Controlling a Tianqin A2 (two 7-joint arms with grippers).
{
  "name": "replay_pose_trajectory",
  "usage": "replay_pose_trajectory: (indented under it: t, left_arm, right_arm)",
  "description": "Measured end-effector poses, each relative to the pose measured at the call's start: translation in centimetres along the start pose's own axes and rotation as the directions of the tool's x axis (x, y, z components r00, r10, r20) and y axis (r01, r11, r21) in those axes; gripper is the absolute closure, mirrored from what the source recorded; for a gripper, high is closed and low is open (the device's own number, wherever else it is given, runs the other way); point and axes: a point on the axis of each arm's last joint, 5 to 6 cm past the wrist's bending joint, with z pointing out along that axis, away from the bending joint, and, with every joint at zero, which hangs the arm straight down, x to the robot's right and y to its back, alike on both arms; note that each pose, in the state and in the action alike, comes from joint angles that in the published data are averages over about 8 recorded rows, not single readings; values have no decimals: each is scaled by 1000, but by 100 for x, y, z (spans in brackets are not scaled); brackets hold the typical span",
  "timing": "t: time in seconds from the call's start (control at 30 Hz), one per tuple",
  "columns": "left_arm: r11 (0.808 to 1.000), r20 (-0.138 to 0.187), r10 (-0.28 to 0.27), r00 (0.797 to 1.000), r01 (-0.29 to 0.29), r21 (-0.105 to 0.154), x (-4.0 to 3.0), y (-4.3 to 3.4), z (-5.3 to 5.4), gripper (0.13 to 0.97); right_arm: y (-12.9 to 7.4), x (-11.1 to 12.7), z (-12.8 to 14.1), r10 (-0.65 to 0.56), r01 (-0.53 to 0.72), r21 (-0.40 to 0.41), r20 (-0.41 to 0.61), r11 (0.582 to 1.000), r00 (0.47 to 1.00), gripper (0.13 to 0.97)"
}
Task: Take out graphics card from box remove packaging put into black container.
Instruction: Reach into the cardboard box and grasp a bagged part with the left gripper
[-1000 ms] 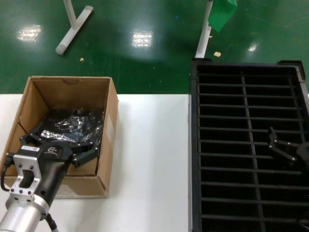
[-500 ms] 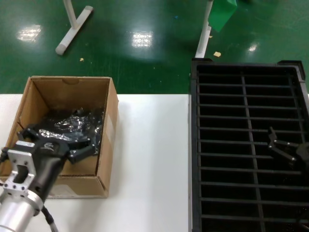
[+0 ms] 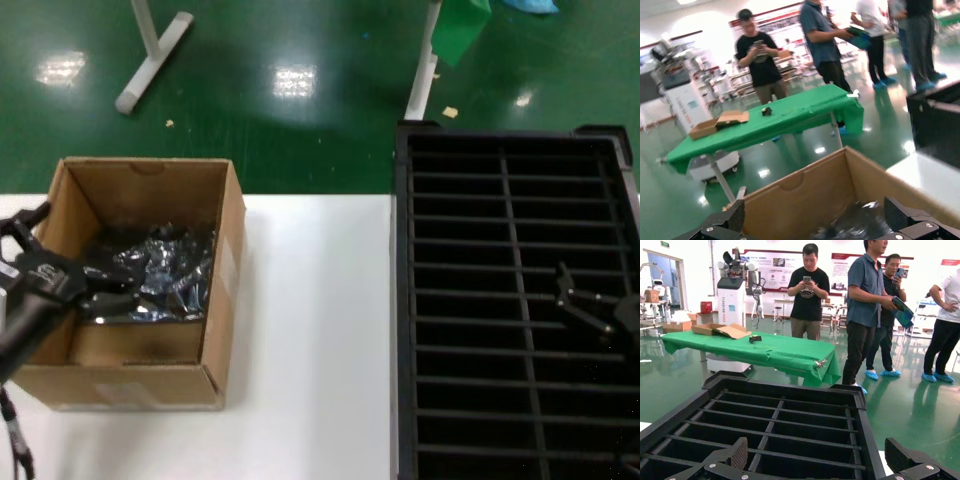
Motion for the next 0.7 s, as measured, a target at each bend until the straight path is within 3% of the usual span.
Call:
replay_pose_trajectory:
  t: [0.17, 0.37, 0.53, 0.7]
  left_arm:
    - [980, -79, 196, 977, -198, -18, -333, 134, 184, 132]
    - [899, -175, 426, 888, -436, -28, -651, 248, 446, 132]
    - [816, -239, 563, 791, -577, 12, -785, 274, 662, 132]
    - [726, -266, 674, 689, -684, 71, -822, 255, 800, 132]
  right_arm:
    - [0, 0, 0, 0, 0, 0, 0, 1000, 1000, 130]
    - [0, 0, 0, 0, 0, 0, 0, 1000, 1000, 130]
    - [0, 0, 0, 0, 0, 0, 0, 1000, 1000, 130]
    - [0, 0, 0, 0, 0, 0, 0, 1000, 1000, 130]
